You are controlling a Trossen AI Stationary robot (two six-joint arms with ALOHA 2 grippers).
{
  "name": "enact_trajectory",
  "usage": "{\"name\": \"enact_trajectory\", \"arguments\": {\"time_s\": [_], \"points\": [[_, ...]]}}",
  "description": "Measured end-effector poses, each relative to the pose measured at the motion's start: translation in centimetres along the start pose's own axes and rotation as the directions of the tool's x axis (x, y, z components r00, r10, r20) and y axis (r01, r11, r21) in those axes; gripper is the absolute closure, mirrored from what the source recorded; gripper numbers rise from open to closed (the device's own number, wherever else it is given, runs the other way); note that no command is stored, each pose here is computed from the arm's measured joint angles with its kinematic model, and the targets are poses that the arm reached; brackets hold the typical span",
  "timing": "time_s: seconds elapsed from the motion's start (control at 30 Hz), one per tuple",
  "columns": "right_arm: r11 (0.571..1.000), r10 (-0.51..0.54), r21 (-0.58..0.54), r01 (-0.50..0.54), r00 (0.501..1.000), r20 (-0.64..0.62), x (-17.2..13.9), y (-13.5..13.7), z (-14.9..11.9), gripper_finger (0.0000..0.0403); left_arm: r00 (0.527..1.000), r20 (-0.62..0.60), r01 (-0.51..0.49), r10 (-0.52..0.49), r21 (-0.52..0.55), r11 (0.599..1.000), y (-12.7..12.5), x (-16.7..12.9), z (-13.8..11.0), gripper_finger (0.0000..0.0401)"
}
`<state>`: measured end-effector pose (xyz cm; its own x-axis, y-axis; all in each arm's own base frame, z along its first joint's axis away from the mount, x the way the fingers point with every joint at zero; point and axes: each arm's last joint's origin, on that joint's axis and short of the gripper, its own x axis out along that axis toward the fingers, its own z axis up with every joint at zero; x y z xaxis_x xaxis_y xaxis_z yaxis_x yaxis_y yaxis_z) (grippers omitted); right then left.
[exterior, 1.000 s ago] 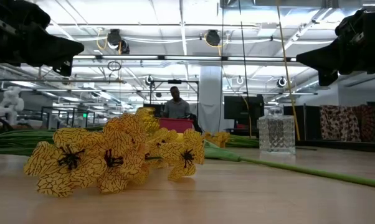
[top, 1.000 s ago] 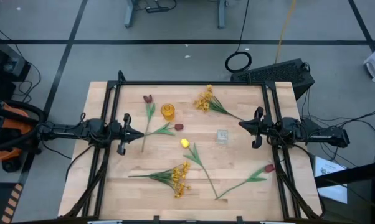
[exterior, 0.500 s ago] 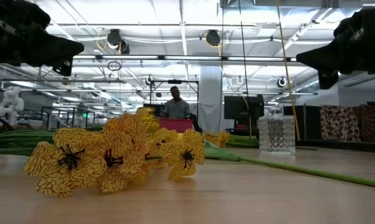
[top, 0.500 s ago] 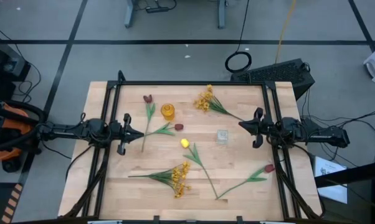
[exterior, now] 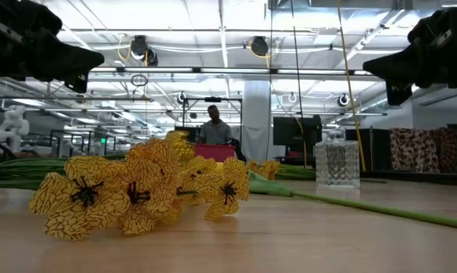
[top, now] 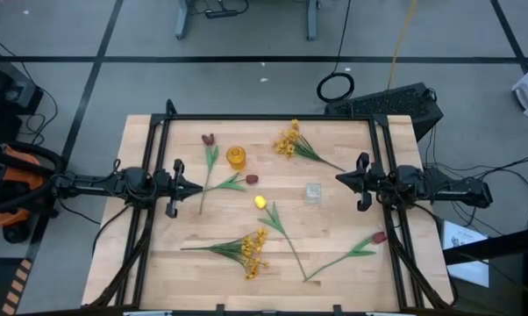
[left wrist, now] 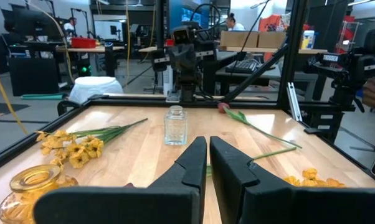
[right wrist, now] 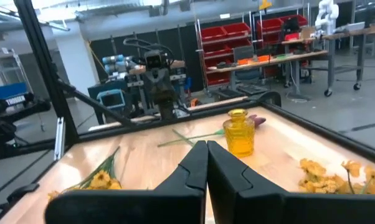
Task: Sort flowers into vase by color
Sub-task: Move the yellow flower to the right side of the transparent vase
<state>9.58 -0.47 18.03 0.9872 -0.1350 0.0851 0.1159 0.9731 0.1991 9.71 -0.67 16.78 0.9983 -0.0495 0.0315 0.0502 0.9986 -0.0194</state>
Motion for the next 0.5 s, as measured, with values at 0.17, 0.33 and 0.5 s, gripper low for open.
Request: {"name": "enact_trajectory", "arguments": {"time_s": [0.17, 0.33, 0.5], "points": [[1.0, 0.004, 0.005, -0.004, 0.999, 0.04, -0.1, 0.5, 2.6, 0.0403, 1.0, 0.001, 0.0, 0.0, 0.0, 1.0, 0.0, 0.0, 0.0, 0.0372], [1.0, 0.009, -0.001, -0.009, 0.998, 0.07, -0.3, 1.3, 7.0, 0.0403, 1.0, 0.001, -0.002, 0.002, 0.0, 1.0, 0.0, 0.0, 0.0, 0.0372], [1.0, 0.008, -0.005, -0.007, 0.999, 0.054, 0.1, 2.3, 12.0, 0.0403, 1.0, 0.001, -0.003, 0.003, 0.0, 1.0, 0.0, 0.0, 0.0, 0.0372]]}}
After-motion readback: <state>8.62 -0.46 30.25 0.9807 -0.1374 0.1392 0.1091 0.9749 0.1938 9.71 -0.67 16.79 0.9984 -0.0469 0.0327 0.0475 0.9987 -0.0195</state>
